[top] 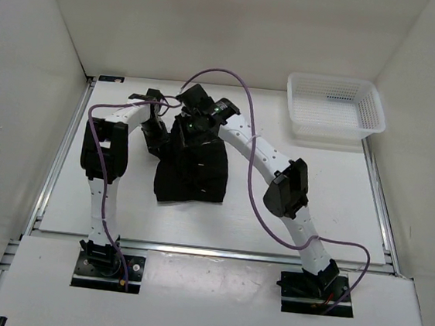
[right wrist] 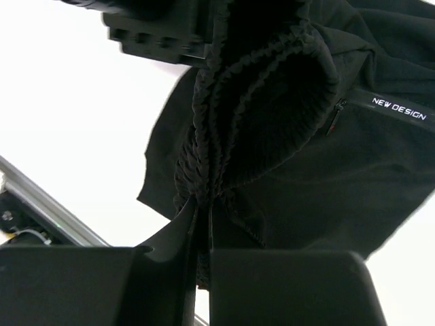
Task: Fold and stack the shorts
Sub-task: Fold the shorts
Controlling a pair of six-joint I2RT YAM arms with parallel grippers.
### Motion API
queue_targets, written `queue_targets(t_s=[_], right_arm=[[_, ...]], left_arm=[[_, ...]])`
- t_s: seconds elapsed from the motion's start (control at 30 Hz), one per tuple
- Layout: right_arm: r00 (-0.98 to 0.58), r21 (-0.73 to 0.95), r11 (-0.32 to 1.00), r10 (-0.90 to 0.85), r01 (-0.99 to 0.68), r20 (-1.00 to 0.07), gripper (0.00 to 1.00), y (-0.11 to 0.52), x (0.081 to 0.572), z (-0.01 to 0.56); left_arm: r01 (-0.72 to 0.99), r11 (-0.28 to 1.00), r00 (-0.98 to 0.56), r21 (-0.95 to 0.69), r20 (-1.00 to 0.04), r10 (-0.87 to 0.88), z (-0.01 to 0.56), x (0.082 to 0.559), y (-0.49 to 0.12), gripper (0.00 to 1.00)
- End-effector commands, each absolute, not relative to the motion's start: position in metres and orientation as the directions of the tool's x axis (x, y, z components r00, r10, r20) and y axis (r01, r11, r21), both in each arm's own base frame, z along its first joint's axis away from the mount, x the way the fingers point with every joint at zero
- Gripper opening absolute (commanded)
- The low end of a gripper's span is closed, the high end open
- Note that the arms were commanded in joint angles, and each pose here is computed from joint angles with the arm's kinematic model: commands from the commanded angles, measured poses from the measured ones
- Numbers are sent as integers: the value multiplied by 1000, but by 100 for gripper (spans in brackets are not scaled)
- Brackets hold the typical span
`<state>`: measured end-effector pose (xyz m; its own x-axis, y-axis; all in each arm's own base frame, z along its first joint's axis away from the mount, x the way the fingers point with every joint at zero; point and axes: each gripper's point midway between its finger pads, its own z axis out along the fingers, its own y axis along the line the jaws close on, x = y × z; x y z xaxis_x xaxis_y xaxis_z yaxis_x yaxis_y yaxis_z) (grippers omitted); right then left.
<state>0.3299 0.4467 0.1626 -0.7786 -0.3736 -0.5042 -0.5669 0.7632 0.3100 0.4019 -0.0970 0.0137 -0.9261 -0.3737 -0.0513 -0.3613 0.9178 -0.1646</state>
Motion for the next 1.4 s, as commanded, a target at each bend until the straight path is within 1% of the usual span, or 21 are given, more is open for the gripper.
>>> queue_targets(t_s=[0.0, 0.03, 0.07, 0.1, 0.13, 0.17, 0.23, 0.27, 0.43, 0.53, 0.63, 0.67, 0.7, 0.73, 0.8, 0.87, 0.9, 1.0, 1.13, 1.23, 1.37], right_arm=[[-762, 406, 683, -355, -607, -542, 0, 479, 327, 173], [-754, 422, 664, -348, -618, -557, 0, 484, 328, 177], [-755, 442, 648, -339, -620, -562, 8, 489, 327, 180], [-751, 470, 615, -341, -634, -566, 22, 495, 323, 185], [-751, 483, 600, -345, -638, -563, 43, 497, 321, 183], [-734, 496, 568, -329, -656, -594, 55, 504, 322, 192], [-723, 511, 537, -322, -671, -611, 81, 505, 317, 202], [-692, 508, 503, -299, -699, -657, 85, 505, 316, 224], [-680, 471, 549, -271, -690, -681, 86, 483, 312, 239], [-679, 431, 600, -272, -674, -682, 74, 458, 305, 236], [-677, 380, 673, -247, -635, -694, 52, 411, 294, 242], [-677, 363, 699, -235, -616, -697, 43, 398, 295, 239], [-719, 344, 747, -248, -569, -649, 28, 375, 290, 209], [-729, 320, 784, -231, -531, -644, 22, 358, 291, 203], [-758, 297, 830, -210, -473, -618, 12, 317, 281, 187], [-787, 314, 854, -164, -416, -595, 12, 290, 269, 186], [-808, 283, 884, -159, -373, -568, 16, 269, 267, 168], [-833, 253, 924, -110, -288, -543, 34, 233, 258, 163], [-849, 213, 957, -61, -200, -524, 81, 198, 245, 162], [-846, 188, 973, -16, -137, -532, 94, 177, 242, 170], [-827, 156, 985, 32, -68, -562, 99, 152, 242, 186]], left_arm=[[-338, 926, -932, -169, -81, -354, 9, 406, -101, 47], [-336, 926, -931, -174, -90, -355, 13, 407, -101, 53], [-349, 922, -928, -166, -76, -364, 13, 404, -96, 58], [-372, 912, -917, -172, -83, -390, 22, 407, -89, 77], [-387, 907, -913, -165, -70, -402, 26, 402, -83, 87], [-396, 901, -904, -180, -97, -416, 42, 404, -77, 100], [-443, 878, -874, -181, -128, -468, 61, 407, -51, 100], [-463, 870, -864, -171, -134, -486, 69, 404, -41, 100], [-560, 807, -766, -185, -256, -590, 122, 403, 15, 100], [-570, 801, -735, -181, -323, -596, 147, 401, 27, 100], [-569, 807, -710, -157, -402, -578, 172, 395, 27, 100], [-550, 820, -715, -160, -417, -561, 178, 394, 24, 97], [-524, 834, -724, -170, -426, -542, 181, 394, 17, 93], [-480, 856, -740, -191, -435, -512, 189, 392, 3, 87], [-392, 884, -795, -254, -391, -464, 177, 388, -28, 59], [-311, 907, -851, -283, -341, -399, 161, 374, -61, 44], [-286, 909, -869, -305, -318, -380, 155, 370, -74, 36], [-276, 923, -902, -268, -258, -345, 116, 360, -85, 36], [-312, 932, -921, -183, -183, -345, 68, 357, -77, 36], [-318, 939, -930, -134, -147, -336, 46, 360, -72, 36], [-306, 941, -929, -143, -171, -328, 64, 368, -72, 39]])
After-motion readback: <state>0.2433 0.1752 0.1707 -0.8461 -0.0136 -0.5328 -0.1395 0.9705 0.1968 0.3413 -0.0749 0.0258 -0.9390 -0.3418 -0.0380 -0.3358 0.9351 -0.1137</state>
